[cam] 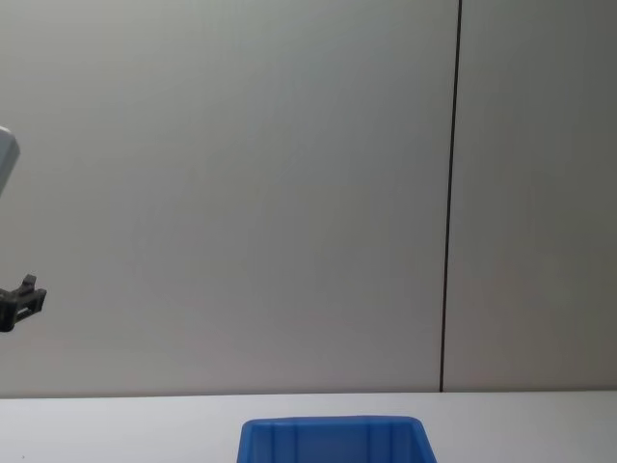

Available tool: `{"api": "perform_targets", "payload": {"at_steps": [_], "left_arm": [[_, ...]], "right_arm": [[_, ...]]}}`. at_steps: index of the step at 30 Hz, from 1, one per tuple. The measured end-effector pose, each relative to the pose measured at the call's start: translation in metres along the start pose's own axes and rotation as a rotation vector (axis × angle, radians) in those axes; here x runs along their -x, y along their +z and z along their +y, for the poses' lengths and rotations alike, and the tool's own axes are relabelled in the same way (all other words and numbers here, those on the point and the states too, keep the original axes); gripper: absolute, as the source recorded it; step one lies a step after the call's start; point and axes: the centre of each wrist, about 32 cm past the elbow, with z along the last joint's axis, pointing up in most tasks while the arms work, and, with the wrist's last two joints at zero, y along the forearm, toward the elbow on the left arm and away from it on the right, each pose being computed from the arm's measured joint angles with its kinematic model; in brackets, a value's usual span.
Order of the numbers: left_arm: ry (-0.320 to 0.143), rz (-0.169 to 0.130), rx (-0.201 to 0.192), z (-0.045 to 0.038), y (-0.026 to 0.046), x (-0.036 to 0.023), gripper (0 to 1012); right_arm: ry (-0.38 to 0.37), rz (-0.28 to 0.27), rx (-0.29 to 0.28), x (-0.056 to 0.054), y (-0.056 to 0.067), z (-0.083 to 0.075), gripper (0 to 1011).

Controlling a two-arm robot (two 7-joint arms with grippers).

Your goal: Pick up the two dolls from the table and place them into the box.

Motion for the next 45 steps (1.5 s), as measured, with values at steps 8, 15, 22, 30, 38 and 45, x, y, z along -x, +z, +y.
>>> {"api": "perform_targets", "payload": {"at_steps": [8,15,22,30,38,45], "left_arm": [[0.0,0.0,0.0,0.0,0.0,0.0,1001],[0.0,0.0,0.0,0.0,0.0,0.0,1001],[0.0,0.0,0.0,0.0,0.0,0.0,1001],[0.0,0.0,0.0,0.0,0.0,0.0,1001],[0.0,0.0,0.0,0.0,0.0,0.0,1001],[0.0,0.0,0.0,0.0,0.0,0.0,1001]], "right_arm": [[0.048,0.016,0.001,-0.011,-0.011,0.006,1001],[0.086,0.021,0.005,-0.016,-0.018,0.012,1001],[0.122,0.026,0.014,-0.018,-0.025,0.019,995],[0.173,0.029,0.027,-0.017,-0.031,0.025,769],[0.208,0.029,0.048,-0.013,-0.036,0.029,575],[0.227,0.023,0.052,-0.01,-0.037,0.031,319]]}}
